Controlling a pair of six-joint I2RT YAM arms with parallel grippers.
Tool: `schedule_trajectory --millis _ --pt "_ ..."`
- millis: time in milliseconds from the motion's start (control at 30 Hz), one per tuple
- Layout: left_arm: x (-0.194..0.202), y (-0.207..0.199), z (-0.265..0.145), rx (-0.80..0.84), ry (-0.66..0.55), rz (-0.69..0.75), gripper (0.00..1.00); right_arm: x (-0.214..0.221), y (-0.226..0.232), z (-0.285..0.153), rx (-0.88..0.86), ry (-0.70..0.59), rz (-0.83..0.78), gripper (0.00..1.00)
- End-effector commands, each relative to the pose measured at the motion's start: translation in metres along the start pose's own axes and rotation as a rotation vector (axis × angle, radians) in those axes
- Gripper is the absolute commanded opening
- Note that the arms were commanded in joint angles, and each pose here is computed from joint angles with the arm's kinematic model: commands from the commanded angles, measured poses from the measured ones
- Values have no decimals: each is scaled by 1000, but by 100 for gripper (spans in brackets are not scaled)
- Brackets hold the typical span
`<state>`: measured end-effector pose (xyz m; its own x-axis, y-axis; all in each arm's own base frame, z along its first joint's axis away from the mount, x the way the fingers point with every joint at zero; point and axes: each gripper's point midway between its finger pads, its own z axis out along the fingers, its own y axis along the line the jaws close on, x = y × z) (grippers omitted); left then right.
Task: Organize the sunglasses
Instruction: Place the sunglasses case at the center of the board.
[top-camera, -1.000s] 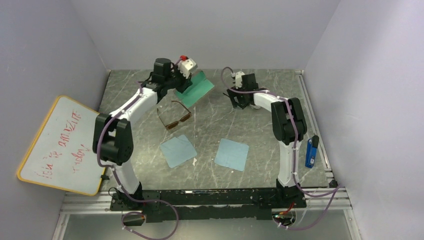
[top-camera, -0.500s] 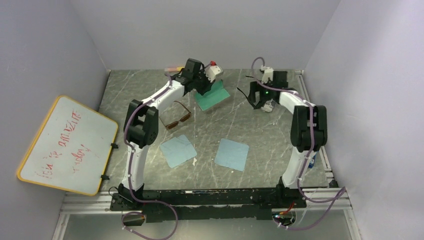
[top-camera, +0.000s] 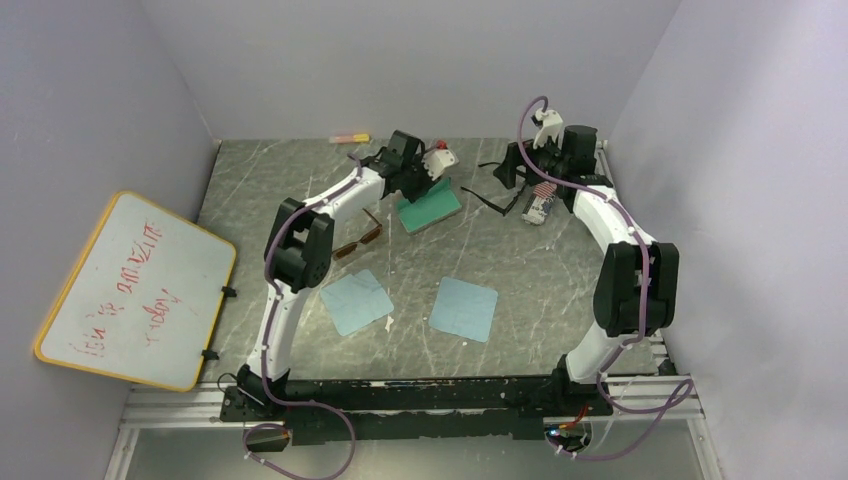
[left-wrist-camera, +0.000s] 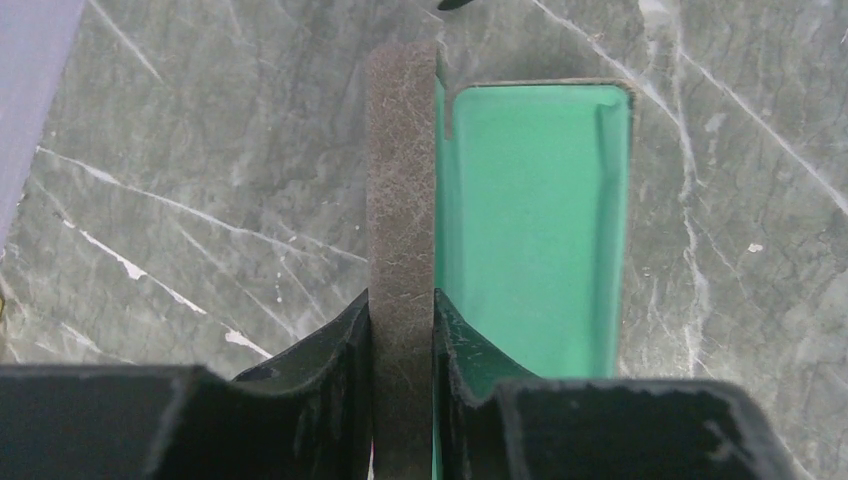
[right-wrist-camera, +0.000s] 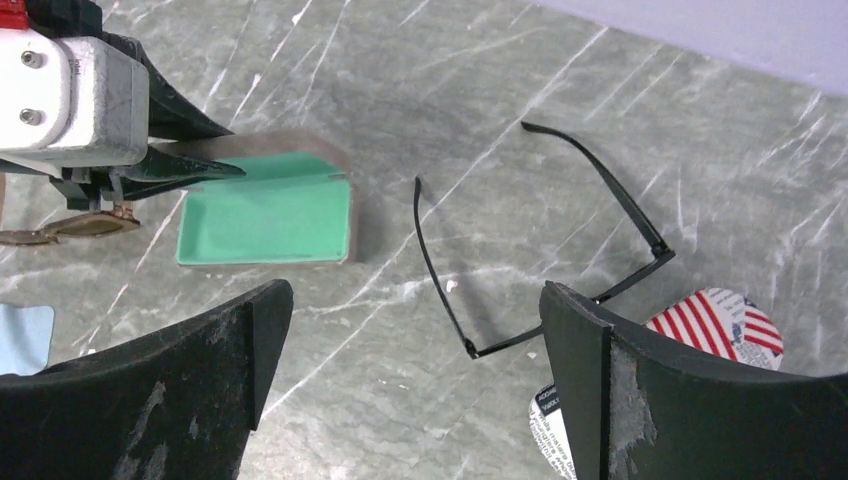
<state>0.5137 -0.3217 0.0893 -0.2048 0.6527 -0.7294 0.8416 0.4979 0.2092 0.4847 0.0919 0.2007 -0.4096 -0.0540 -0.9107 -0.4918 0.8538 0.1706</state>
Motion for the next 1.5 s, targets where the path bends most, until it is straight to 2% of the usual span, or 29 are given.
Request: schedule_trajectory --millis 0,200,267,433,500,533,700,833,933,1067,1467 --pt "-18 9 -4 -41 -32 47 31 -3 3 0 -23 -26 -1 100" --pt "-12 3 0 -36 -14 51 39 -7 4 -3 -24 -41 -11 100" --pt "-15 6 -1 -46 -19 47 45 -7 5 -3 -24 -42 -12 100" --pt "-31 18 -16 -103 -44 36 76 -6 5 -3 -24 -40 -10 100" --pt "-37 20 -23 -119 -59 33 94 -5 6 -4 -24 -39 -7 100" --pt "-41 21 -28 -127 -68 32 96 -9 5 -4 -22 -54 -14 100" --pt "-66 10 -63 -79 -122 43 96 -14 4 -6 -8 -66 -21 100" --pt "-77 -25 -84 -49 -139 120 96 -16 1 -8 9 -68 -26 100" --pt "-67 -57 -88 -19 -118 185 96 -16 3 -9 8 -73 -29 100" --pt "-48 -82 -78 6 -74 201 91 -16 5 -11 -2 -70 -28 100" --pt "-6 -78 -25 -107 37 251 83 -16 19 -20 -45 -85 -22 100"
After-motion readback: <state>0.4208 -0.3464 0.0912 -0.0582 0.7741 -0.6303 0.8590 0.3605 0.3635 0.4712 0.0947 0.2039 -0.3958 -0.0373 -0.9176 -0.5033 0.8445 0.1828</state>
